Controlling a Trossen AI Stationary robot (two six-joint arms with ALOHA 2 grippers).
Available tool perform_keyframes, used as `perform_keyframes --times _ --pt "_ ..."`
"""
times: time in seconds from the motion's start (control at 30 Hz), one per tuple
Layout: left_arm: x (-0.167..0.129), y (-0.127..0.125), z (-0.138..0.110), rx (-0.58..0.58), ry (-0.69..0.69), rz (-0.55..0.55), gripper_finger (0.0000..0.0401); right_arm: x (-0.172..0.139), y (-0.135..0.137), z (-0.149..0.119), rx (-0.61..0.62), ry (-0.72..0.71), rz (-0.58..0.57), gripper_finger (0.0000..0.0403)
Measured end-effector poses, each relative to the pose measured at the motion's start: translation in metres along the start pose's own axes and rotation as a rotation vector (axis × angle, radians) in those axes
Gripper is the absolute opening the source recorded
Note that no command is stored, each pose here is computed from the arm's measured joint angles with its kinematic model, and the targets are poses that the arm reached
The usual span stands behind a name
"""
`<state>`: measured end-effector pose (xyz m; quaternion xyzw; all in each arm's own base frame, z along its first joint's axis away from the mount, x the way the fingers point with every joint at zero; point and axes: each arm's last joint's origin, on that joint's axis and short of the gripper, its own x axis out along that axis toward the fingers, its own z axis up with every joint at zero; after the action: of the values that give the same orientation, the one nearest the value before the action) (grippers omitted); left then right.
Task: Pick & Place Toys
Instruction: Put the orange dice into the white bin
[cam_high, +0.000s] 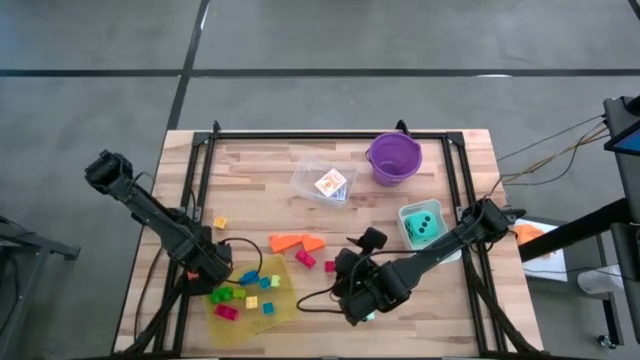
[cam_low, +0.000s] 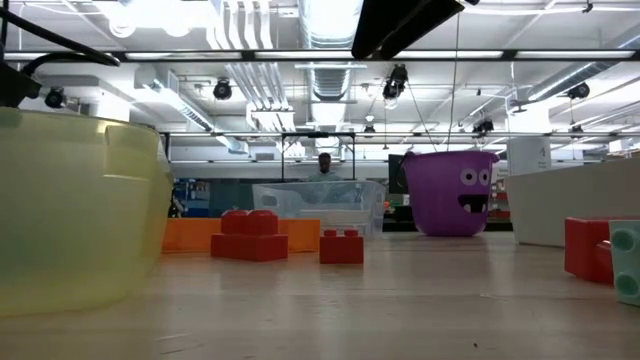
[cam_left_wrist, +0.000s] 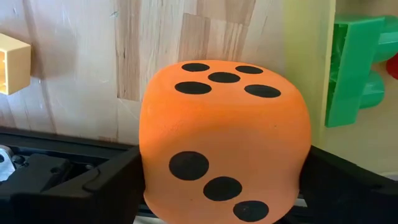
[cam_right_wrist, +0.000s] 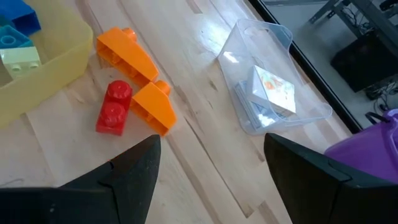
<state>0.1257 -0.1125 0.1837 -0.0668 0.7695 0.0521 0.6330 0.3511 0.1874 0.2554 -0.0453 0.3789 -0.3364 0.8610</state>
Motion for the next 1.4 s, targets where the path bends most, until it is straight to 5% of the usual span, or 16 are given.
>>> perform_keyframes --times 0.17,1.4 --pt "0.000 0.000 0.000 -0.006 0.011 -0.009 0.0299 0.000 0.000 0.000 0.005 -0.002 0.003 0.0283" --pt "-0.012 0.000 0.002 -0.204 -0.105 -0.011 0.0290 0.000 0.003 0.002 0.036 -0.017 0.023 0.0283"
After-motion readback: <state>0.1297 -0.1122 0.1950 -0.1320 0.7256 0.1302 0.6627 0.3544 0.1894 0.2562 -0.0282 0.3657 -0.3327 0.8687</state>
